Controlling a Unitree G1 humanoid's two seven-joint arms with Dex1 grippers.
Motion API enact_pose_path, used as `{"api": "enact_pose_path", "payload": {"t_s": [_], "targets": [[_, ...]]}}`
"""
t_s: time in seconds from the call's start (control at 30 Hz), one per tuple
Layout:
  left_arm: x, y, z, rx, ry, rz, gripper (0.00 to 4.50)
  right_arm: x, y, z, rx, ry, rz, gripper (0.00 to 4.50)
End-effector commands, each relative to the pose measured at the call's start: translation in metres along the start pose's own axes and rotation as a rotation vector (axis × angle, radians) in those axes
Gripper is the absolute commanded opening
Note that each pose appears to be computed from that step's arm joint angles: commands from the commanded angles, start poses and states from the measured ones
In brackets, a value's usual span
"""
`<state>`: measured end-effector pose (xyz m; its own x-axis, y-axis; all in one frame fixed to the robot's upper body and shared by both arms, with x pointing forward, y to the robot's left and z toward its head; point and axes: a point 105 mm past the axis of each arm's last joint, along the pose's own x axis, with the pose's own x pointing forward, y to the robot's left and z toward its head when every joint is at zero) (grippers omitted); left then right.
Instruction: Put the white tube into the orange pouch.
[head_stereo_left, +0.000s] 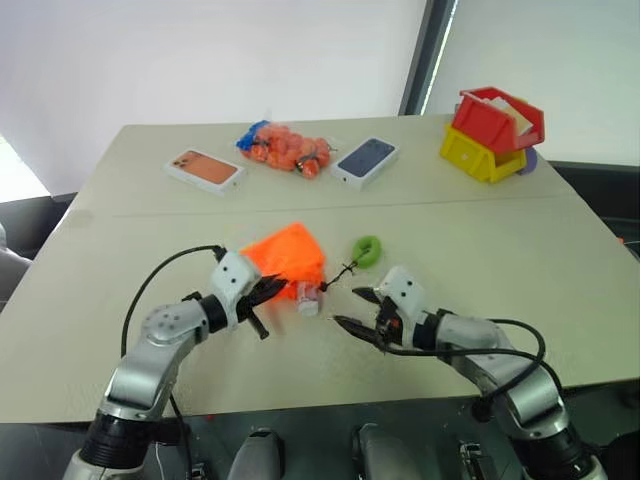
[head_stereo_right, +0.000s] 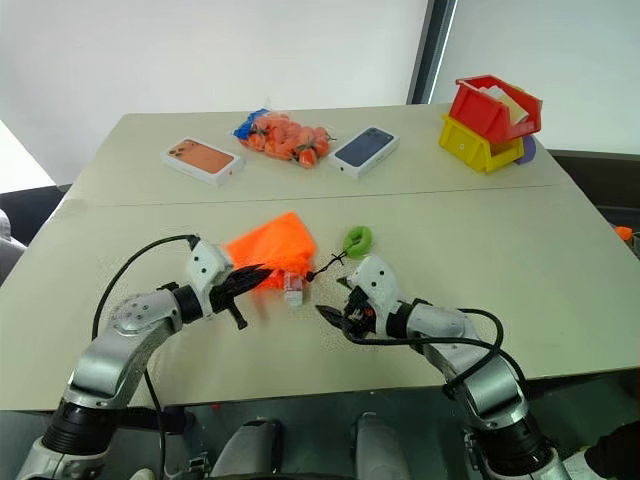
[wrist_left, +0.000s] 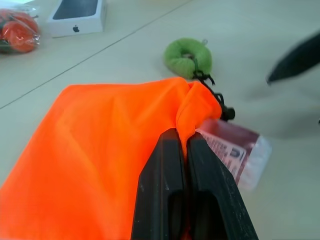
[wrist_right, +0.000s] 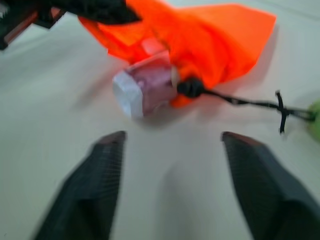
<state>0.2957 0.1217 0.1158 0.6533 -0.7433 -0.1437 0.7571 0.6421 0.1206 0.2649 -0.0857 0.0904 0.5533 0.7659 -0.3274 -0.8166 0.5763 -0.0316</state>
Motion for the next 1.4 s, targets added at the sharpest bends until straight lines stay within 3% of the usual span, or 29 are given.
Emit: {"api": "enact_pose_path", "payload": {"t_s": [0.03,0.1,0.13,0.47,0.93,1.4], "targets": [[-0.005,-0.005,0.005,-0.112,-0.035,-0.068,0.00,0.001,0.008,0.008,-0.039,-0.022,0.023,1.05],[-0.006,-0.007,0.003,-0.153,-0.027,-0.101,0.00,0.006,0.008,0.009,-0.049,-0.029,0.007,0.04],[-0.006,-0.008,0.002,-0.172,-0.018,-0.120,0.00,0.011,0.007,0.011,-0.058,-0.037,-0.013,0.01],[-0.005,-0.005,0.003,-0.186,0.008,-0.163,0.00,0.038,0.023,0.017,-0.030,-0.055,0.031,0.01],[-0.009,-0.009,0.010,-0.176,-0.003,-0.162,0.00,0.026,0.045,0.020,-0.034,-0.025,0.221,0.01],[-0.015,-0.016,0.009,-0.180,0.016,-0.173,0.00,0.062,0.016,0.019,-0.020,-0.054,0.017,0.01]]}}
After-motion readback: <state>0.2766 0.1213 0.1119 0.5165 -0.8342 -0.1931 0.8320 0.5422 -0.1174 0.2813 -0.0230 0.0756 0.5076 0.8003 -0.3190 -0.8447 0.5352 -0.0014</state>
